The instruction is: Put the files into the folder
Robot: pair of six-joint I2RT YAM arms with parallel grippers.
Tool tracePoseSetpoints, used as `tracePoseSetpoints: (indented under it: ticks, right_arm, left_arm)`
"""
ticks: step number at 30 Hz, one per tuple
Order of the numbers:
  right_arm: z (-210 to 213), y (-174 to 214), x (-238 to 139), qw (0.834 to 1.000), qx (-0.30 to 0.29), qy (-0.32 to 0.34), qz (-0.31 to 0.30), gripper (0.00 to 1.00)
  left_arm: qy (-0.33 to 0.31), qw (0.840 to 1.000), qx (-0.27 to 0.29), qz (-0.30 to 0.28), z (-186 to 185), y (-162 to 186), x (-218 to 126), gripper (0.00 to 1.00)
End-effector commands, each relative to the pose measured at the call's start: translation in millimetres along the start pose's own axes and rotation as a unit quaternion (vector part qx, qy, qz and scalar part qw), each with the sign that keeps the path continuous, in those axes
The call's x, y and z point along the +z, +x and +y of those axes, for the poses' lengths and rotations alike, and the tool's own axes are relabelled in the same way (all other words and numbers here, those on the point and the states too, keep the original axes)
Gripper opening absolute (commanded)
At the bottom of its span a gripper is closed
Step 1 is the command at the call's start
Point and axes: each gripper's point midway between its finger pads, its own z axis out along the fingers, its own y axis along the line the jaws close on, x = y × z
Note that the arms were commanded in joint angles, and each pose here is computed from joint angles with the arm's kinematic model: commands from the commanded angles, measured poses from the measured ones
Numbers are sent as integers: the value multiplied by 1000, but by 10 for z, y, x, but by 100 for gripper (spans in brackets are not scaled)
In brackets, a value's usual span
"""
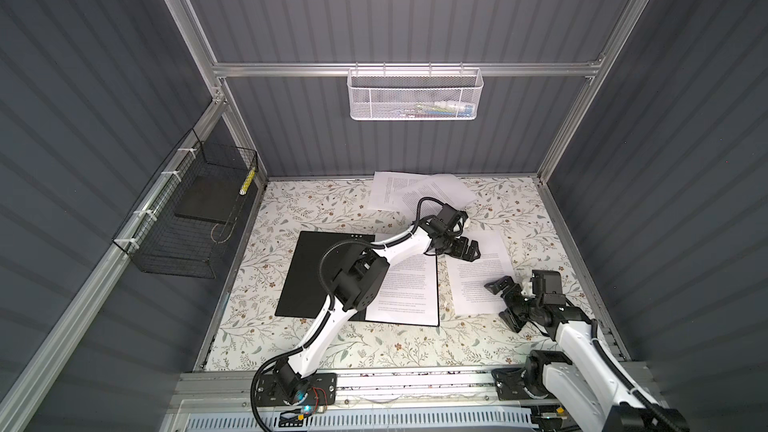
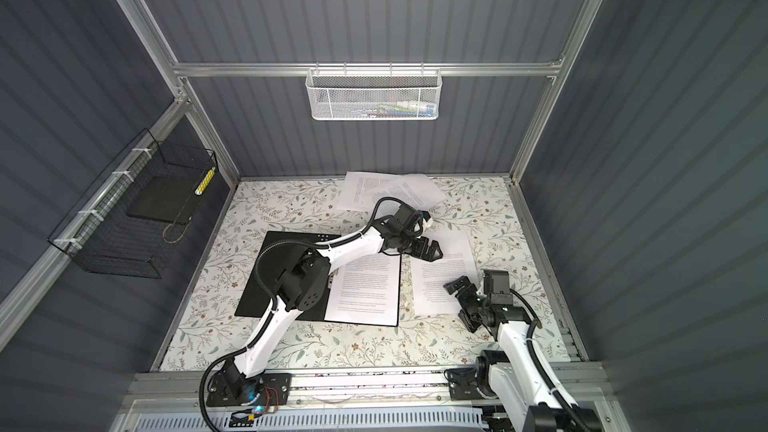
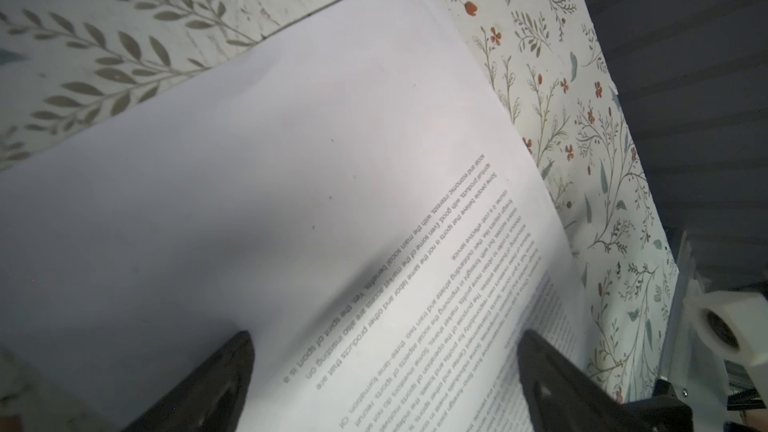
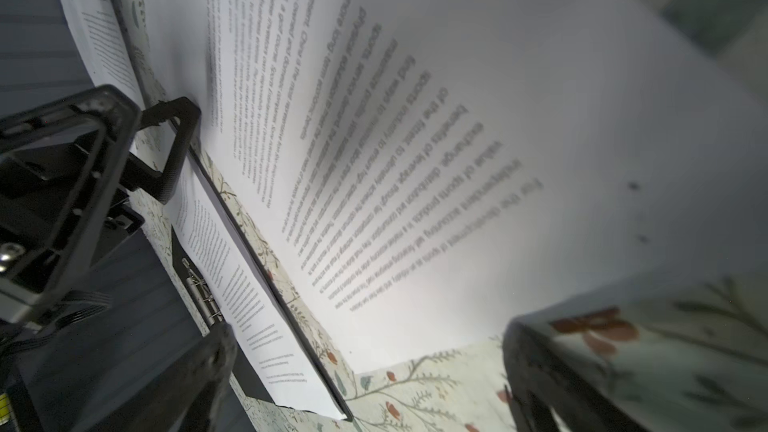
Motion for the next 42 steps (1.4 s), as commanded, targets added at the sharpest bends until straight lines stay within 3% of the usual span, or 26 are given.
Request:
tracePoseSetpoints:
  ticks: [1, 10, 17, 23, 33, 42]
  right_arm:
    - [-203, 104, -118, 999, 0, 47, 3, 99]
    - [-221, 391, 3, 998, 10, 29, 48, 99]
    - [-342, 512, 162, 996, 62, 41, 49, 99]
    - [-405, 250, 228, 995, 82, 54, -28, 99]
    - [-94, -15, 384, 996, 44, -10, -73, 99]
    - [459, -309, 154, 984, -76, -78, -144, 99]
  left_arm:
    - [-69, 990, -62, 105, 530, 754, 346, 100]
    - [-71, 990, -71, 102, 541, 761, 341, 100]
    - [-73, 988, -83, 103, 567, 811, 347, 100]
    - [-71, 988, -88, 105, 553, 864, 303, 100]
    - [-67, 986, -96, 121, 545, 1112, 238, 100]
    - [-65, 986, -88, 128, 503, 1149, 302, 100]
